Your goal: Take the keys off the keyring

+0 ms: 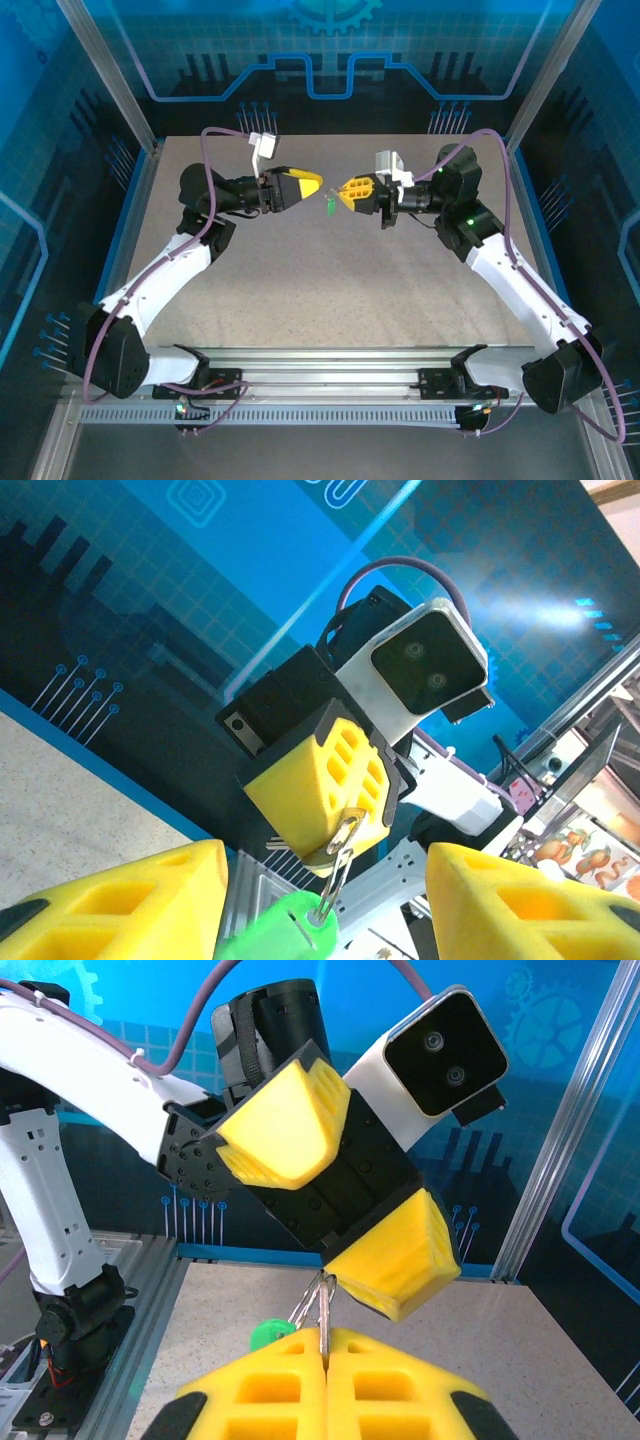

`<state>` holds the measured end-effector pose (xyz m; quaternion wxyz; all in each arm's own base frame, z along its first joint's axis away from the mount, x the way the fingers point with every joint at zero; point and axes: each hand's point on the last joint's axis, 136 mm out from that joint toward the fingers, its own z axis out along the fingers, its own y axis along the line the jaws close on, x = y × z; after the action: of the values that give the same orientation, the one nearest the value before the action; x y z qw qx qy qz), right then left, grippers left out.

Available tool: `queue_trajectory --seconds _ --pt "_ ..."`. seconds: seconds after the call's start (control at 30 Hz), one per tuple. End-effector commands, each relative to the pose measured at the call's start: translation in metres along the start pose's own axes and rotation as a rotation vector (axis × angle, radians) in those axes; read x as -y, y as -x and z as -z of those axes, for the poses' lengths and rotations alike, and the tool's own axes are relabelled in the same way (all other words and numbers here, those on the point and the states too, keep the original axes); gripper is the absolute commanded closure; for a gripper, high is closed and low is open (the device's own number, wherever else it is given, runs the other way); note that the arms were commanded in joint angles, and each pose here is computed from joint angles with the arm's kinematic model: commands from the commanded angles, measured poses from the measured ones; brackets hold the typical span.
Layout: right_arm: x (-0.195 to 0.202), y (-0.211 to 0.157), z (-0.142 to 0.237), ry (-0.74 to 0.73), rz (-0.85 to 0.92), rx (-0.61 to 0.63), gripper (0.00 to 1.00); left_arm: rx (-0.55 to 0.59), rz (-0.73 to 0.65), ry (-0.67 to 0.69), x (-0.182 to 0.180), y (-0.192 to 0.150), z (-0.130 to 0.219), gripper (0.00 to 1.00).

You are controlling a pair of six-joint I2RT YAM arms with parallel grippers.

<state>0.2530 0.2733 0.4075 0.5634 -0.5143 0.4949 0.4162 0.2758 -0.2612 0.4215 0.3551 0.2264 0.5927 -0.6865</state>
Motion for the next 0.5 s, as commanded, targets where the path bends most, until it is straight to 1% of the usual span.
queue_trajectory --seconds 0.0,0.13,0.47 --pt "0.002 0.017 0.002 -0.012 0.033 0.017 1.0 -0.017 -0.082 -0.01 0.017 0.002 -0.003 0.44" --pt "0.004 0.017 0.002 -0.027 0.028 0.018 1.0 -0.028 -0.097 -0.009 0.02 -0.001 -0.006 0.41" --pt "0.006 0.017 0.001 -0.024 0.019 0.018 1.0 -0.062 -0.121 0.0 0.024 -0.008 -0.015 0.42"
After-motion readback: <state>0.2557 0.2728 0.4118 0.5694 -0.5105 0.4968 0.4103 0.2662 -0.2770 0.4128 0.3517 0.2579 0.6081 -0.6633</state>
